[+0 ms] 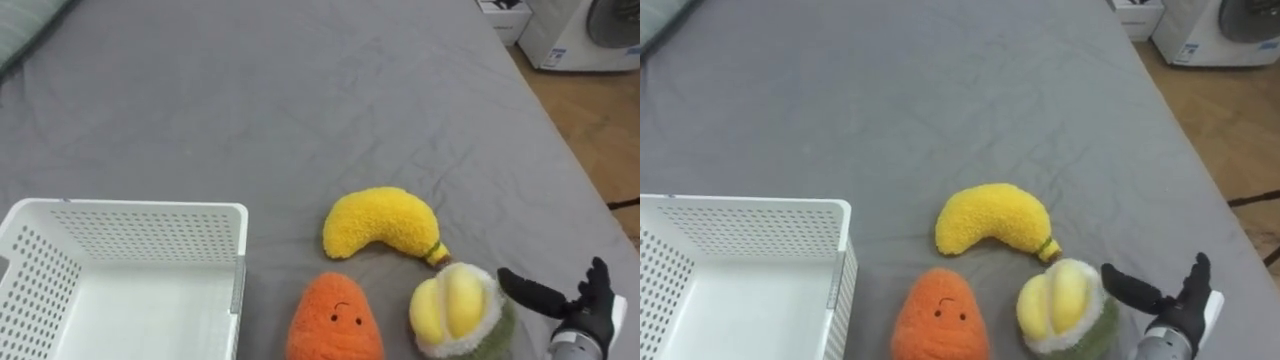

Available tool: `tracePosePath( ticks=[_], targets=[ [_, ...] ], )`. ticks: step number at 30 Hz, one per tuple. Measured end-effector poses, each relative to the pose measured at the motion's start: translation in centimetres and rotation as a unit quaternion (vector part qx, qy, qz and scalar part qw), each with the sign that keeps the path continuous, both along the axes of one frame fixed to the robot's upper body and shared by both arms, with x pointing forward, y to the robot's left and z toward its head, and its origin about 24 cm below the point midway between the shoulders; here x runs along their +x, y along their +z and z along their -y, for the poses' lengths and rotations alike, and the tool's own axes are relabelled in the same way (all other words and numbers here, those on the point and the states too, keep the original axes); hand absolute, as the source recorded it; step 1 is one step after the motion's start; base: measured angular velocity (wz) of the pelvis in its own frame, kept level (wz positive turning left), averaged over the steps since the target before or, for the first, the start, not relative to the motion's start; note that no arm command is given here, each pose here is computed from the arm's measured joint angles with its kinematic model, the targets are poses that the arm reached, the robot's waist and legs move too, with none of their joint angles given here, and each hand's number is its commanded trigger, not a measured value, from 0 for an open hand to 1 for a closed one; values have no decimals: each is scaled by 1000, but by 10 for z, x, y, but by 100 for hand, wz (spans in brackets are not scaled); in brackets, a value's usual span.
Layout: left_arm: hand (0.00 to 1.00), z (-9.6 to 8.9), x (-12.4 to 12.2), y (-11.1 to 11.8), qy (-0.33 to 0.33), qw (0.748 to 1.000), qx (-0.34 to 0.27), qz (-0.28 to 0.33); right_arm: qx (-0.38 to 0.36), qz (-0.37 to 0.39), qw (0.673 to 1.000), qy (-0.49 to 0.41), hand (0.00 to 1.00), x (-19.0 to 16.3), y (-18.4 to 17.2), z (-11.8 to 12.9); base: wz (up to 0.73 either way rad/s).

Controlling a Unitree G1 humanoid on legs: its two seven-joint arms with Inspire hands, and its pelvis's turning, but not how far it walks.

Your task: Collect toys from the bed

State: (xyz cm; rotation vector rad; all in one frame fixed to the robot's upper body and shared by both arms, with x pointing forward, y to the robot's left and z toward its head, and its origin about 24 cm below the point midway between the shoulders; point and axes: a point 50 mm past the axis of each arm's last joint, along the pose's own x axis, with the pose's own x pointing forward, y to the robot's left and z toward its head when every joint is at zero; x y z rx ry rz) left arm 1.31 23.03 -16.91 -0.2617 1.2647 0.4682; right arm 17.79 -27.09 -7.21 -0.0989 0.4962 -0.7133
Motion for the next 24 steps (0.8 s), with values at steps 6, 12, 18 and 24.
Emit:
tracePosePath(
  ticks=[6,12,18,24],
  targets=[
    [0,-1,3,1,-11,1000,3,2,-29,14,998,58,0,14,12,-12,3],
    [0,-1,4,1,-12,1000,4,4,-35,9,995,94,0,18,11,-19,2],
    [0,-1,4,1,-12,1000,3,2,-31,3,995,99,0,18,10,-19,0],
    [0,-2,3,1,-10,1000,5,2,-23,-19,995,100,0,13,2,-18,5]
  ],
)
